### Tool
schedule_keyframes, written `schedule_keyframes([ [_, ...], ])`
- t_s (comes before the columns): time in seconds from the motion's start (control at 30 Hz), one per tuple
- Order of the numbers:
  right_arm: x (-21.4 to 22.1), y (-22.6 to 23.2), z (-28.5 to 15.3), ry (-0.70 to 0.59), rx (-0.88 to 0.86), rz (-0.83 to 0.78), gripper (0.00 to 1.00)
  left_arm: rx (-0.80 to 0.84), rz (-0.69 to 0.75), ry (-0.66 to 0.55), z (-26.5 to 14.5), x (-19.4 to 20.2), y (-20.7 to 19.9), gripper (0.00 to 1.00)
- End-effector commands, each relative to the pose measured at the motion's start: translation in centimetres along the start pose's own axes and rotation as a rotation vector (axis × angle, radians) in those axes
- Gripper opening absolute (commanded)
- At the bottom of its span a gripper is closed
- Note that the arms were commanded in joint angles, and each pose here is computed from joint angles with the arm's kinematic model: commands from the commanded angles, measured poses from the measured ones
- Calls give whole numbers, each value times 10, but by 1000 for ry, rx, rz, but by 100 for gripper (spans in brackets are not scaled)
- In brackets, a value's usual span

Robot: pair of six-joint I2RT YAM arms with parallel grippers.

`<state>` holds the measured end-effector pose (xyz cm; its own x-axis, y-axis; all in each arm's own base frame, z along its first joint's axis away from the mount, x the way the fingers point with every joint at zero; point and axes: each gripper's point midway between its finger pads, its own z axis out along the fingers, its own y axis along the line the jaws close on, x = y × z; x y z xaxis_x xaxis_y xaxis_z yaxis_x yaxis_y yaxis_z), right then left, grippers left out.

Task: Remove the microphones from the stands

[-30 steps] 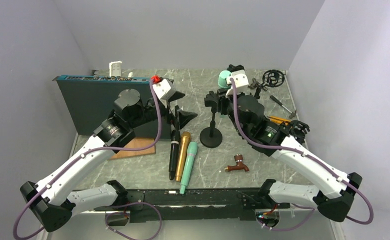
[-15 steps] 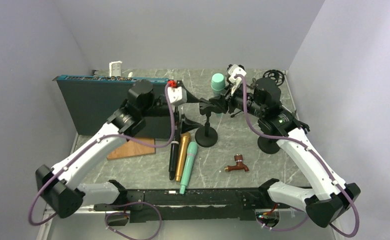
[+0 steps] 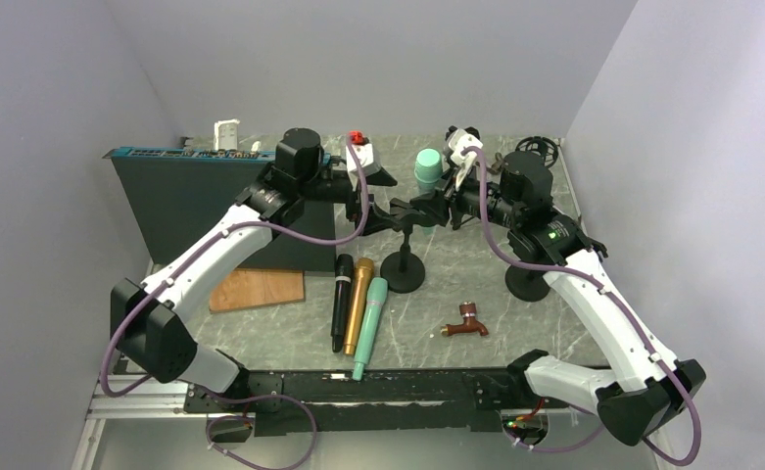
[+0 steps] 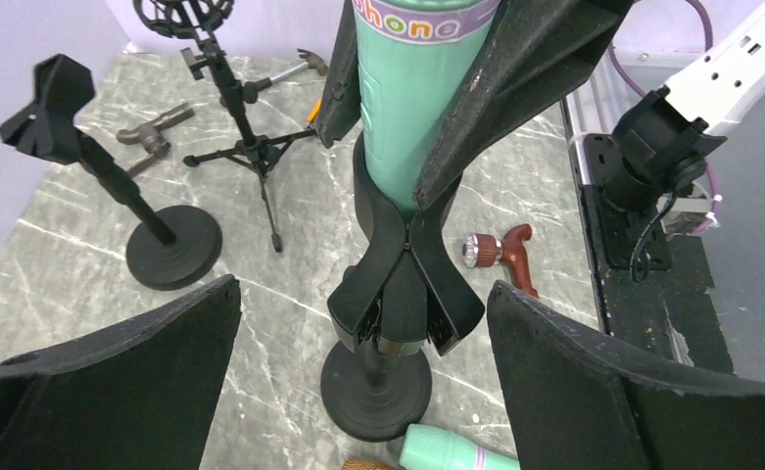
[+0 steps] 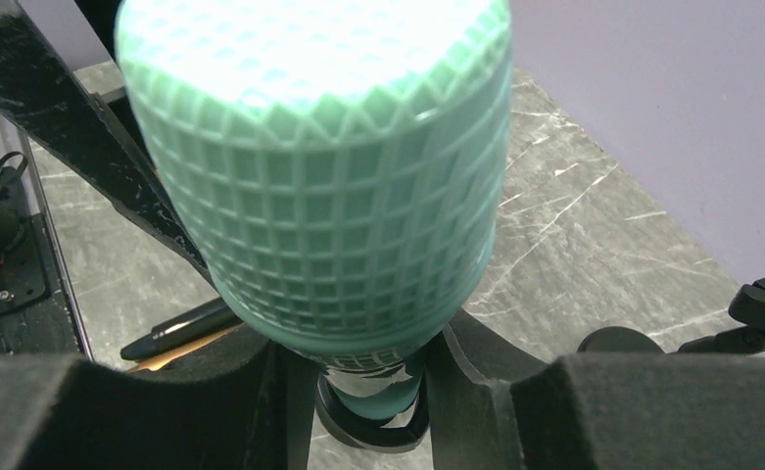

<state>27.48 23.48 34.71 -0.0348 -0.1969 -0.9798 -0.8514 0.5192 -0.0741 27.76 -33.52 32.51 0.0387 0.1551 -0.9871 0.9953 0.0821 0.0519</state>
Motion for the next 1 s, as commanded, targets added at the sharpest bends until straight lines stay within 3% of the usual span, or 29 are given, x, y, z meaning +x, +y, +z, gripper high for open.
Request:
schedule_keyframes([
  [0.0, 2, 16, -5, 23, -68, 55, 0, 95, 15, -39, 6, -8, -15, 98],
  [0.23, 1, 16, -7, 14, -60, 53, 0, 79, -8, -15, 17, 10, -15, 91],
  [0.37, 2, 16, -7, 19, -60, 55, 0, 40, 6, 3, 23, 13, -10, 79],
  [0.4, 2, 15, -7, 20, -59, 57, 0, 27, 7, 12, 24, 14, -8, 74],
  [0.47, 3, 16, -7, 22, -60, 58, 0, 0, 7, 30, 24, 16, -3, 52],
  [0.5, 3, 15, -7, 21, -55, 58, 0, -19, 1, 38, 23, 16, -1, 32],
  [0.53, 1, 14, -8, 15, -48, 56, 0, -46, -8, 48, 22, 17, 3, 5],
  [0.57, 0, 13, -9, 12, -40, 56, 0, -63, -12, 50, 20, 18, 4, 0],
  [0.97, -44, -9, -27, -112, 133, 87, 0, -75, -72, 79, 18, 31, -12, 0],
])
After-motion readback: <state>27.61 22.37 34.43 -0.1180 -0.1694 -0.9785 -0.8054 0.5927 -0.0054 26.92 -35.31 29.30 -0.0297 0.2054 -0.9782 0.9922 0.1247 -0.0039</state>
